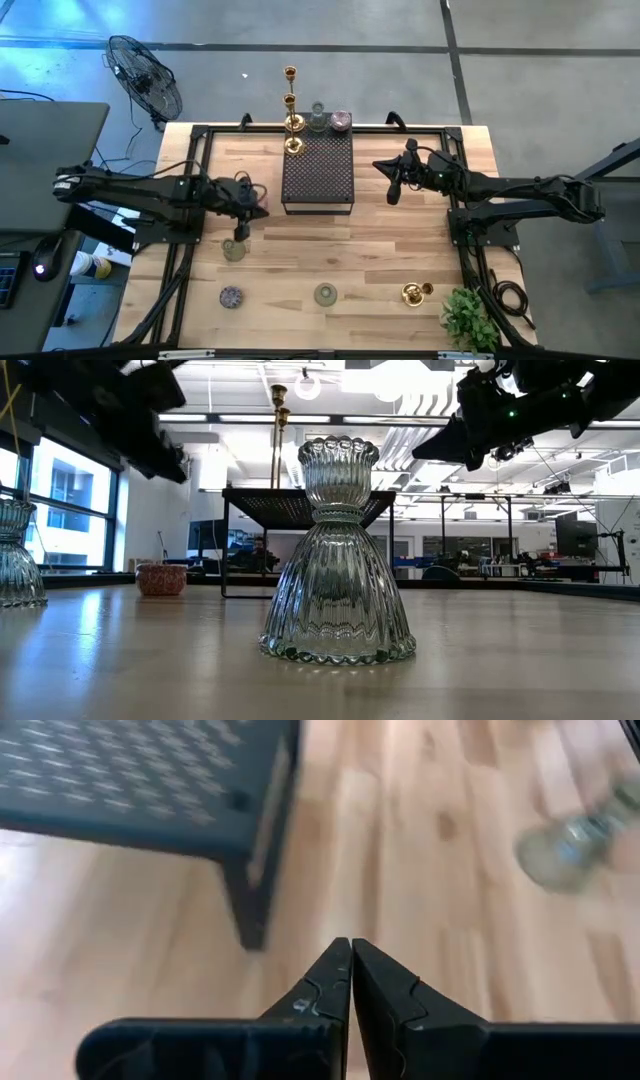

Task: Pick & Place candle stick holders
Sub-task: Put the green candle holder on the shelf

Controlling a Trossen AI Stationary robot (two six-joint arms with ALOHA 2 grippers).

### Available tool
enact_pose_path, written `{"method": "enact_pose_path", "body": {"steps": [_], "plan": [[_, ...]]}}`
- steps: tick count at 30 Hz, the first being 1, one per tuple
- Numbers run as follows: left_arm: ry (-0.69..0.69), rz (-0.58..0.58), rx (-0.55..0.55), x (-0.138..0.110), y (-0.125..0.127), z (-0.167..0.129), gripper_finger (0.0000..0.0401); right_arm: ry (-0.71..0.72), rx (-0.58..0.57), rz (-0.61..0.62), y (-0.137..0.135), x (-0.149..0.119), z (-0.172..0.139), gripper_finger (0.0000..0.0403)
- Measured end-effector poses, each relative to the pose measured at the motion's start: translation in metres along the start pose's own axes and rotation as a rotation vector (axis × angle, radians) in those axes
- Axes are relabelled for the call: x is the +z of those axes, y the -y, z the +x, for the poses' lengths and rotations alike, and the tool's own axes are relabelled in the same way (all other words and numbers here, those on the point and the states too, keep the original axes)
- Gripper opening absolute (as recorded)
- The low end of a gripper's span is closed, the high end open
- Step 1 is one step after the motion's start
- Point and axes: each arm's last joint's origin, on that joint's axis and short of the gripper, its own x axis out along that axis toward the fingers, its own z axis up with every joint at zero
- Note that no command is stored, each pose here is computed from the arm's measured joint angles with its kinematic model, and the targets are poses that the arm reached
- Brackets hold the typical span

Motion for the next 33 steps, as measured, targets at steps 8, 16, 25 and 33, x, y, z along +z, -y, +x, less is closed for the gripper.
{"method": "enact_pose_path", "body": {"steps": [8, 16, 25, 33], "plan": [[-0.240, -0.174, 0.026, 0.012, 0.033, -0.042, 0.0049, -0.001, 0.000, -0.002, 0.000, 0.000, 0.000, 0.0000], [-0.500, -0.346, 0.099, 0.002, 0.067, -0.051, 0.0193, -0.005, 0.000, -0.006, 0.000, 0.000, 0.000, 0.0000], [-0.646, -0.329, 0.272, -0.015, 0.084, -0.030, 0.0318, -0.009, 0.001, -0.026, 0.000, -0.001, 0.000, 0.0000], [-0.639, -0.312, 0.340, -0.020, 0.084, -0.022, 0.0331, -0.011, 0.001, -0.027, 0.000, -0.001, 0.000, 0.0000]]}}
